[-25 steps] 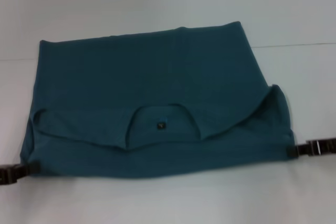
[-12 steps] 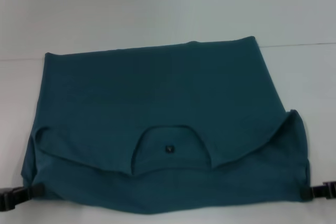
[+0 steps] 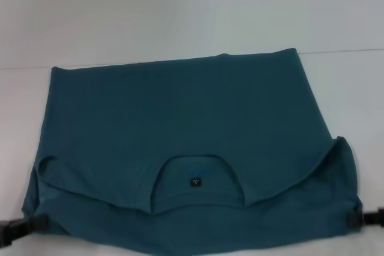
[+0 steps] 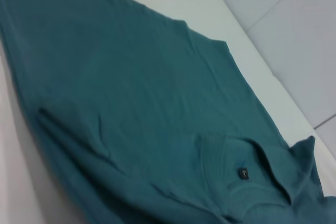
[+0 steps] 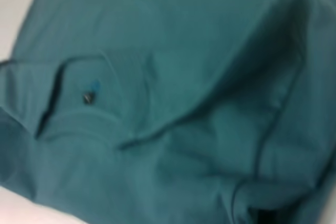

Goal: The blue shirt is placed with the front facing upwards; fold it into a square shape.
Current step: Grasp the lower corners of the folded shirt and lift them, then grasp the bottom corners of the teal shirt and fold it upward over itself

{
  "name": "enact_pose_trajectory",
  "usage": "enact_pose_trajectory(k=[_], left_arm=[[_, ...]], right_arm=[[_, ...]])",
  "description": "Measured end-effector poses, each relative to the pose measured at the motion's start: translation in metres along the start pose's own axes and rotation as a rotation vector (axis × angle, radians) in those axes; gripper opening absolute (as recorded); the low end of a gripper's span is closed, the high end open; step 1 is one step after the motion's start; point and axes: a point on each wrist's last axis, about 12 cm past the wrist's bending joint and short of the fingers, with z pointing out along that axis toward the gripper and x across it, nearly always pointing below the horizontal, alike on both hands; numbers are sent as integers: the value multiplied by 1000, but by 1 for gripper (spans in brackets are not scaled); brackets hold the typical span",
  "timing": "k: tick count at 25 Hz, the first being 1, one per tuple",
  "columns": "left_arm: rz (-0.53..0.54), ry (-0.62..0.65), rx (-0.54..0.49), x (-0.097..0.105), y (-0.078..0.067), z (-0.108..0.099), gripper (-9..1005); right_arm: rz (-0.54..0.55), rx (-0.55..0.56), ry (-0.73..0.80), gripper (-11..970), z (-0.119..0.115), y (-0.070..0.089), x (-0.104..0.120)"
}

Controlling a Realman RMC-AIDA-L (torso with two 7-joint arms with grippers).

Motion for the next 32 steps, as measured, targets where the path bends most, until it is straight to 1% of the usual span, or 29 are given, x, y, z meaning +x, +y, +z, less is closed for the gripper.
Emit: enact_pose_trajectory(k=[10, 15, 19, 23, 25, 28, 31, 32], left_arm=[[48, -93, 15, -38, -1, -18, 33], [81, -105, 20, -55, -3, -17, 32], [110, -109, 18, -71, -4, -16, 32], [138, -114, 12, -88, -6, -15, 32], [146, -117, 4, -95, -7, -14, 32], [140, -118, -7, -97, -5, -14, 32], [124, -118, -11, -91, -4, -15, 32], [112, -117, -13, -86, -2, -15, 32]], right_arm=[[-58, -30, -113, 38, -10, 11, -47], [-83, -45, -146, 38, -12, 19, -68], [-94, -47, -198, 38, -20, 26, -90], [-118, -19, -253, 38, -26, 35, -114], [-124, -3, -274, 38, -28, 37, -123], [-131, 3, -286, 39, -30, 40, -128], [-121, -10, -267, 39, -28, 38, -119], [-115, -10, -262, 39, -27, 36, -115]])
